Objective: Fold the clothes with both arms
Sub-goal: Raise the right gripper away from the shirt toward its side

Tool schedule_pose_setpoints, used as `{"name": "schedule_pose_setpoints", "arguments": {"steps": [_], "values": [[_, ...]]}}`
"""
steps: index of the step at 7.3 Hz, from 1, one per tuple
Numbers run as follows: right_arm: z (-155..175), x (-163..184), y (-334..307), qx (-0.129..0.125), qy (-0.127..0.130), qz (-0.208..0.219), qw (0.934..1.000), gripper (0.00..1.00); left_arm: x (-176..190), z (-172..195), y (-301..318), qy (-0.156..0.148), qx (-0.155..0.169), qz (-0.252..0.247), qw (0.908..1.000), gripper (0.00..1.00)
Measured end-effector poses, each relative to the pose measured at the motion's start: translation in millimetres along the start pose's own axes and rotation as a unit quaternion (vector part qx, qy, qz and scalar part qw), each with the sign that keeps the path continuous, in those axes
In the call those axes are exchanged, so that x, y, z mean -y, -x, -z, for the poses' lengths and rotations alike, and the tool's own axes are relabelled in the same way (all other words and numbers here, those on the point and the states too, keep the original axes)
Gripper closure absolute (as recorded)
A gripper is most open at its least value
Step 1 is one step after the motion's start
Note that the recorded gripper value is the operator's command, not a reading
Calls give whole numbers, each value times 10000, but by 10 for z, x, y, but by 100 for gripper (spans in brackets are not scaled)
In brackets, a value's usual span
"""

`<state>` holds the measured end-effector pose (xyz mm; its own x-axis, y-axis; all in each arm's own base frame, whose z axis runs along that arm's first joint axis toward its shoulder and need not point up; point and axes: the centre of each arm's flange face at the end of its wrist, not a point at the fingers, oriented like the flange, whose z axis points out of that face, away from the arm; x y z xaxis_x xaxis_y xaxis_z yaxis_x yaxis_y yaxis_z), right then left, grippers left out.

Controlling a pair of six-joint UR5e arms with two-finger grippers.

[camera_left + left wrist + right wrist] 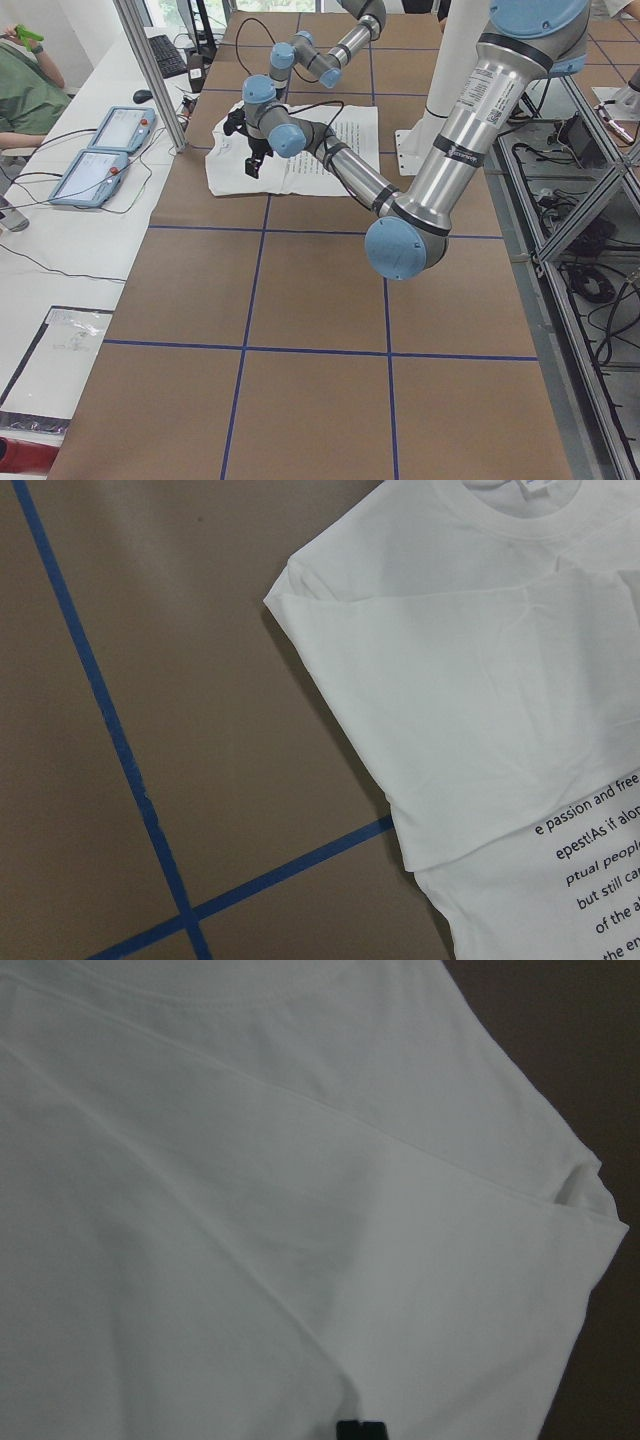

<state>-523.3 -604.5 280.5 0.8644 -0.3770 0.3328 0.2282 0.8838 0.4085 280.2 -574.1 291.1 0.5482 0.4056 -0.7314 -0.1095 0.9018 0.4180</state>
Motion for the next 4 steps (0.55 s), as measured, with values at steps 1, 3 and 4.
{"name": "schedule_pose_setpoints", "arguments": {"steps": [1, 3, 4], "values": [[-31, -7, -78, -38, 6, 7, 10000, 100, -2, 13, -13, -11, -7, 12, 10000, 0], [-70, -8, -141, -73, 15, -19, 10000, 0, -4, 16, -33, -16, -18, 38, 10000, 0], [-85, -12, -147, -68, 14, -74, 9999, 0, -4, 15, -36, -15, -20, 42, 10000, 0]]}}
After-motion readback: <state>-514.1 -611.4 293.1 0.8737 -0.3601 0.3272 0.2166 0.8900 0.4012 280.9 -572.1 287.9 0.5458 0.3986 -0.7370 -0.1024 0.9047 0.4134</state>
